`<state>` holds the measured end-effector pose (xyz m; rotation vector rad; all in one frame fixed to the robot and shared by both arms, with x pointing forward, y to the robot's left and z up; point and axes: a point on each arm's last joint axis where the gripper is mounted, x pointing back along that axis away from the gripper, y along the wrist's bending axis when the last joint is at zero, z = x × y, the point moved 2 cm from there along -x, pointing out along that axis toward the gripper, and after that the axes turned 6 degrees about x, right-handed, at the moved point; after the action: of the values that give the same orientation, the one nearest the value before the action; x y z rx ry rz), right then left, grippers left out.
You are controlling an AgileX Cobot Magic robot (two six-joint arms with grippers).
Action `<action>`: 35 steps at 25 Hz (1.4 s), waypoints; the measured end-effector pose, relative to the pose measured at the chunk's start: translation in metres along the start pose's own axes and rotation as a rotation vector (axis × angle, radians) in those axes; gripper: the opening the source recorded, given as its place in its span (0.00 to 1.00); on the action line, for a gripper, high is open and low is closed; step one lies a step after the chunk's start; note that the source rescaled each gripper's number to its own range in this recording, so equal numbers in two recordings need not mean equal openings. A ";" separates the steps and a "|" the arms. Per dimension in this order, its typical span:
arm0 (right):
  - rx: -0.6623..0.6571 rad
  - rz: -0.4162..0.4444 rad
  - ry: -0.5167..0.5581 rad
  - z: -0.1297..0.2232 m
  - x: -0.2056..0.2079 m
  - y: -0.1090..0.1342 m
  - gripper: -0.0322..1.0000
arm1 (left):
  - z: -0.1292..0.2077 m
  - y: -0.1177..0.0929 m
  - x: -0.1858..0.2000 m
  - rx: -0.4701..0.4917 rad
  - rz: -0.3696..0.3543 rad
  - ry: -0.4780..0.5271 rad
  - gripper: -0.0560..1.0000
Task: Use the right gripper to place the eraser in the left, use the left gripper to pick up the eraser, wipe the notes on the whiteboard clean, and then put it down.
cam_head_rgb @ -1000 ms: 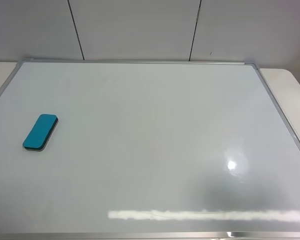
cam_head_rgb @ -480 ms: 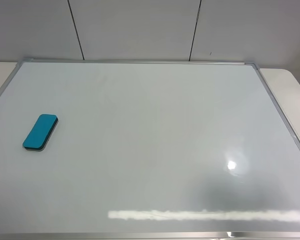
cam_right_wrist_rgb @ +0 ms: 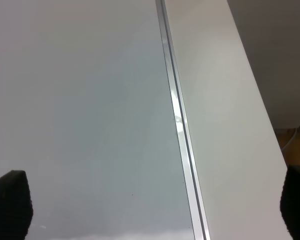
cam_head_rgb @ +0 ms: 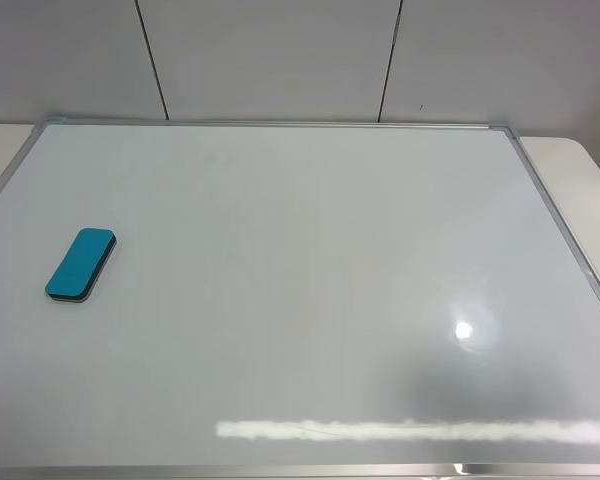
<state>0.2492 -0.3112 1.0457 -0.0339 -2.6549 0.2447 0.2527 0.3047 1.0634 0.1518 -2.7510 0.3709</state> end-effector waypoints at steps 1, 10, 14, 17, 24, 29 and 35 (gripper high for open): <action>0.000 0.000 0.000 0.000 0.000 0.000 1.00 | 0.002 0.000 0.001 -0.004 -0.002 -0.009 1.00; 0.000 0.000 0.000 0.000 0.000 0.000 1.00 | 0.005 0.007 0.000 -0.107 -0.005 0.016 1.00; 0.000 0.000 0.000 0.000 0.000 0.000 1.00 | 0.011 0.015 -0.003 -0.102 -0.065 0.055 1.00; 0.000 0.000 0.000 0.000 0.000 0.000 1.00 | 0.011 0.016 -0.003 -0.086 -0.092 0.049 1.00; 0.000 0.000 0.000 0.000 0.000 0.000 1.00 | 0.012 0.016 -0.002 -0.059 -0.124 0.047 1.00; 0.000 0.000 0.000 0.000 0.000 0.000 1.00 | 0.012 0.015 -0.002 -0.057 -0.122 0.047 1.00; 0.000 0.000 0.000 0.000 0.000 0.000 1.00 | 0.012 0.015 -0.002 -0.057 -0.122 0.047 1.00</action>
<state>0.2492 -0.3112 1.0457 -0.0339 -2.6549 0.2447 0.2482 0.3162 1.0482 0.2905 -2.6865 0.2591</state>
